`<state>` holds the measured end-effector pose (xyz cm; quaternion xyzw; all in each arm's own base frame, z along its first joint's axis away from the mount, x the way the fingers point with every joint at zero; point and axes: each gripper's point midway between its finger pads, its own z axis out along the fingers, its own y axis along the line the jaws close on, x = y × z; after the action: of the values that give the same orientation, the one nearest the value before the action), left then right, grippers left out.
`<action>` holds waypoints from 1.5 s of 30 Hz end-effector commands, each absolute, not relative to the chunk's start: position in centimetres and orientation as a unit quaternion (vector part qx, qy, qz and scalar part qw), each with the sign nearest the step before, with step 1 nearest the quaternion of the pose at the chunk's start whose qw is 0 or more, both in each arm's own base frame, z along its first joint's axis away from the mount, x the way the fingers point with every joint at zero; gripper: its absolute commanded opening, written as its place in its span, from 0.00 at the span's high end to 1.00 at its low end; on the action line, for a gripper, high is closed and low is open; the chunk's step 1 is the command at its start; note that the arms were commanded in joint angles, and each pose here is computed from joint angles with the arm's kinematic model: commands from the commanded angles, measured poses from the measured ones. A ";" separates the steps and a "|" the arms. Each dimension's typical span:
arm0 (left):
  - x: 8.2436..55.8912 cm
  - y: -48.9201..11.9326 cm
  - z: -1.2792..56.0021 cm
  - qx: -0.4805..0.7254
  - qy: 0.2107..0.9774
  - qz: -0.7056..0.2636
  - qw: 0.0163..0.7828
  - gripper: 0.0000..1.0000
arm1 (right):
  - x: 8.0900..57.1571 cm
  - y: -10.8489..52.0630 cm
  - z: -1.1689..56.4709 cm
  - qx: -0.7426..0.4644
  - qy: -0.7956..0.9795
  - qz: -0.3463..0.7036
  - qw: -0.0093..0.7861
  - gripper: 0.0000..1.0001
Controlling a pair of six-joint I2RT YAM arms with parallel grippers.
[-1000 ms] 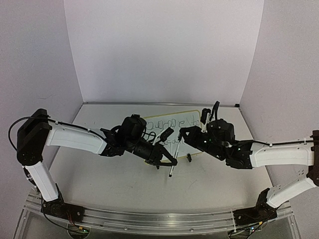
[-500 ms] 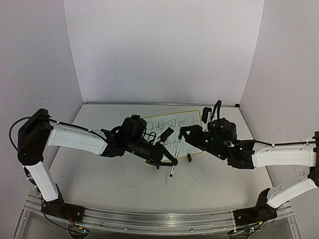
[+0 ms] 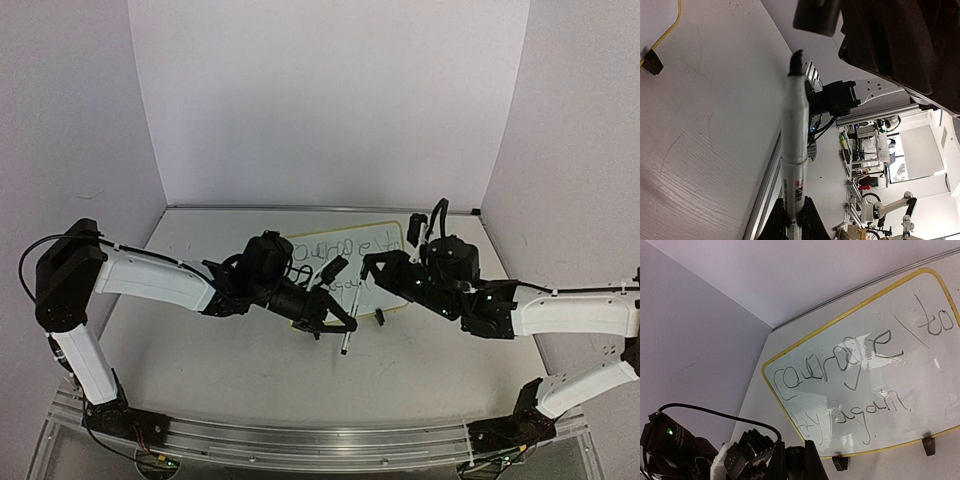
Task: Write a sentence on the whiteboard
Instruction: Insert the pen cap into the whiteboard marker.
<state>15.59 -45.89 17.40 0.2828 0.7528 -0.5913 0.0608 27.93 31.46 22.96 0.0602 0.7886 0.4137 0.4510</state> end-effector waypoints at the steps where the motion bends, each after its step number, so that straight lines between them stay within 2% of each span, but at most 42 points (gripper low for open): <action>1: 15.6 -46.0 18.0 0.286 0.743 -0.602 0.067 1.00 | 28.0 32.4 24.6 0.048 0.781 0.427 0.453 1.00; 45: 15.8 -45.9 18.7 0.281 0.740 -0.606 0.082 1.00 | 27.6 31.8 23.6 0.038 0.794 0.407 0.450 1.00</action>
<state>15.62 -45.73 16.91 0.2725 0.7592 -0.5883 0.0562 27.51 32.20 22.20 0.0298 0.8042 0.4037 0.4352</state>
